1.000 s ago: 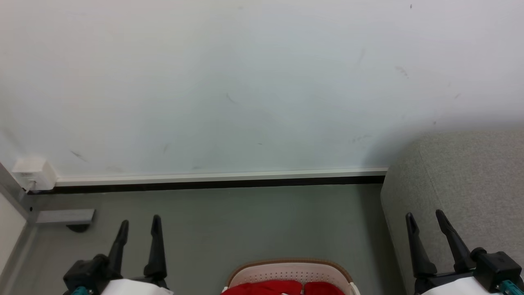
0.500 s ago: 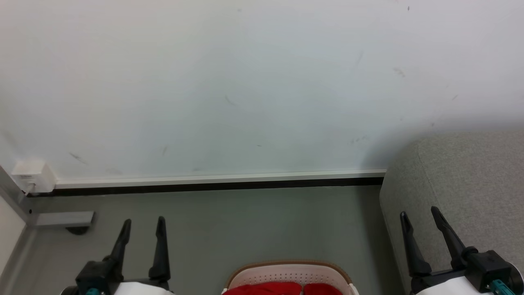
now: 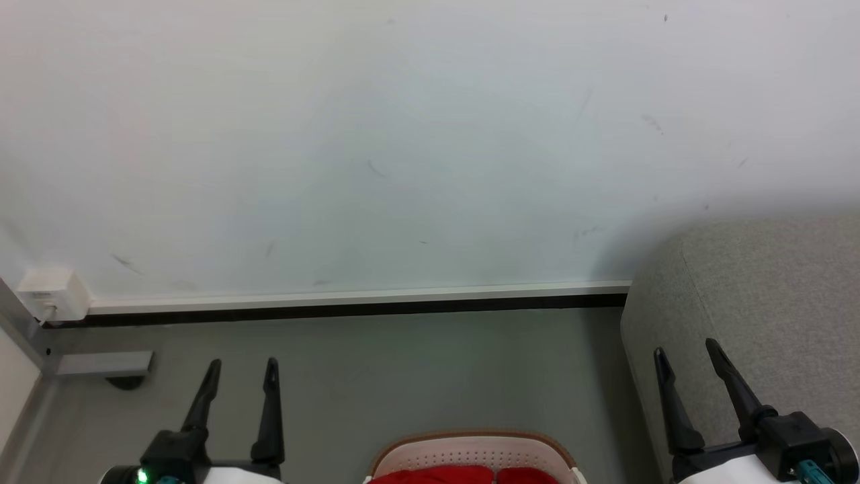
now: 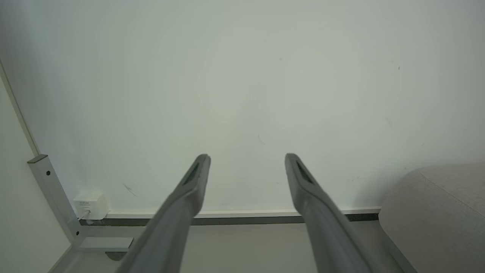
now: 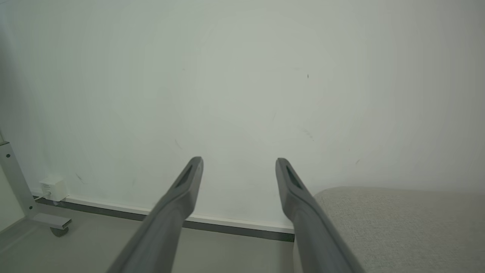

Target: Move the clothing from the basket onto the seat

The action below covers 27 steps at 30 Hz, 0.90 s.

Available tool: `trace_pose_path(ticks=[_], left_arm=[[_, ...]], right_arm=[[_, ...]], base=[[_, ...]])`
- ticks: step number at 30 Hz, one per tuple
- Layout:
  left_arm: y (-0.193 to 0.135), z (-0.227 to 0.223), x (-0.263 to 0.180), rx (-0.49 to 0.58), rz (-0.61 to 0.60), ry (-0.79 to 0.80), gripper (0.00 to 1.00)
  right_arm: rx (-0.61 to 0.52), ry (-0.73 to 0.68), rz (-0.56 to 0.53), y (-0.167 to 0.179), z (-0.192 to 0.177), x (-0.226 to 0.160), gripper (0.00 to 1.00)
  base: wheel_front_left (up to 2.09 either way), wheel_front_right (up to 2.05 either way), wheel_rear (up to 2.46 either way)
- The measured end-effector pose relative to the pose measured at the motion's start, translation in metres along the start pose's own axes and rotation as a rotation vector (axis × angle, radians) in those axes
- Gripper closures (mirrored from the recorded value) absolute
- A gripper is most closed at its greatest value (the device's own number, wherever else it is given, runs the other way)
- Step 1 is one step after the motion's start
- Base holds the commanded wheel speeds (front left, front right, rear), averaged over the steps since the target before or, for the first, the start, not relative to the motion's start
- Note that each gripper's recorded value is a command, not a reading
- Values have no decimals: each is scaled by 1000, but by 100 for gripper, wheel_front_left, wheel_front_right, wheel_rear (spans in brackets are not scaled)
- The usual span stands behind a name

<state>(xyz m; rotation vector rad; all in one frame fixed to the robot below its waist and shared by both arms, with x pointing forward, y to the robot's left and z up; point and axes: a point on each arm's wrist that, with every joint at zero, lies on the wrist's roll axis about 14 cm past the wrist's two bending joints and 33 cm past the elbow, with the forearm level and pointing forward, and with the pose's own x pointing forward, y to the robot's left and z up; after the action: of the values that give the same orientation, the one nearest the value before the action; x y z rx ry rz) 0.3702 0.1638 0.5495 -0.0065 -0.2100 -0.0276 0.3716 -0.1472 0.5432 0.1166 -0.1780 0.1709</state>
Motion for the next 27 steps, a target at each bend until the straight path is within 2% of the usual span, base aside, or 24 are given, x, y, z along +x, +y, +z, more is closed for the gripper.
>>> trace_pose_path(ticks=[19,27], left_arm=[[1,-2,1,-6,3,5,0],[-13,-7,7,-38,-40,16,0]], right_arm=[[1,1,-2,0,-1,0,0],[4,-11,-30,-12,3,0,0]], base=[[0,0,0],[0,0,0]])
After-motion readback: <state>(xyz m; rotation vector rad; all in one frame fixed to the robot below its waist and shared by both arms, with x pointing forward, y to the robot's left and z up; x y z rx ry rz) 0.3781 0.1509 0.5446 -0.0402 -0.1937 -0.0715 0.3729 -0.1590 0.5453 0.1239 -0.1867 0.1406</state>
